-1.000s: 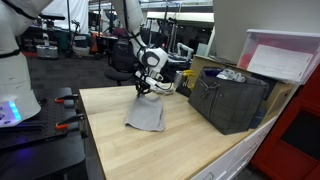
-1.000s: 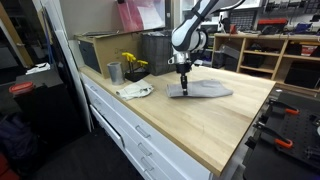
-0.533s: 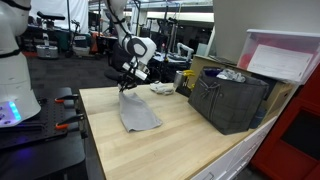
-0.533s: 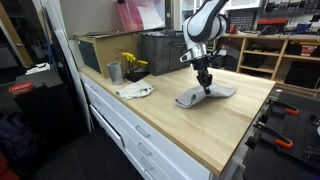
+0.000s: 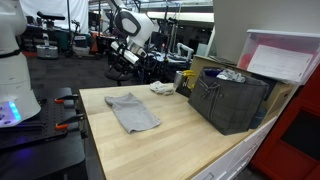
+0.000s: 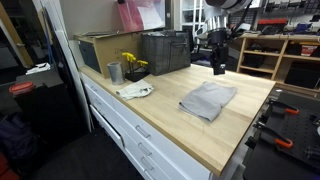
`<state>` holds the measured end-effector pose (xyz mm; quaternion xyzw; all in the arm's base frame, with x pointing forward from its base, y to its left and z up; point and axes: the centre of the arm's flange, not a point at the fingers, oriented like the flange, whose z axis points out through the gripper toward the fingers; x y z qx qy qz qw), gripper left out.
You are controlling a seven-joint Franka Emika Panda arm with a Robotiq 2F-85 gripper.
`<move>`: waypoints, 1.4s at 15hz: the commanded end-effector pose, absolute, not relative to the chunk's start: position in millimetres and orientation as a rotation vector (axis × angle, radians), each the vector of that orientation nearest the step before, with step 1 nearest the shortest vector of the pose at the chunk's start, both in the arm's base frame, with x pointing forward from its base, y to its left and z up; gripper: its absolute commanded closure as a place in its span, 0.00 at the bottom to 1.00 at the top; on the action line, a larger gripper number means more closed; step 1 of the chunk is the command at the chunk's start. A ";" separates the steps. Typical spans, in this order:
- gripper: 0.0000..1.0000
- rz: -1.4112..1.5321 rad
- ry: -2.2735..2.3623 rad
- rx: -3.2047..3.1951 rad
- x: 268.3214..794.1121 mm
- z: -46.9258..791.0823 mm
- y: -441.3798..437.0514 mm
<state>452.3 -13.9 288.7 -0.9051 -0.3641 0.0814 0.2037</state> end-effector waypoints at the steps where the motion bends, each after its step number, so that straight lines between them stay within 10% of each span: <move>1: 0.04 0.107 -0.762 -2.607 454.9 304.1 -65.6; 21: 0.00 0.181 0.202 -2.894 508.3 173.7 -235.7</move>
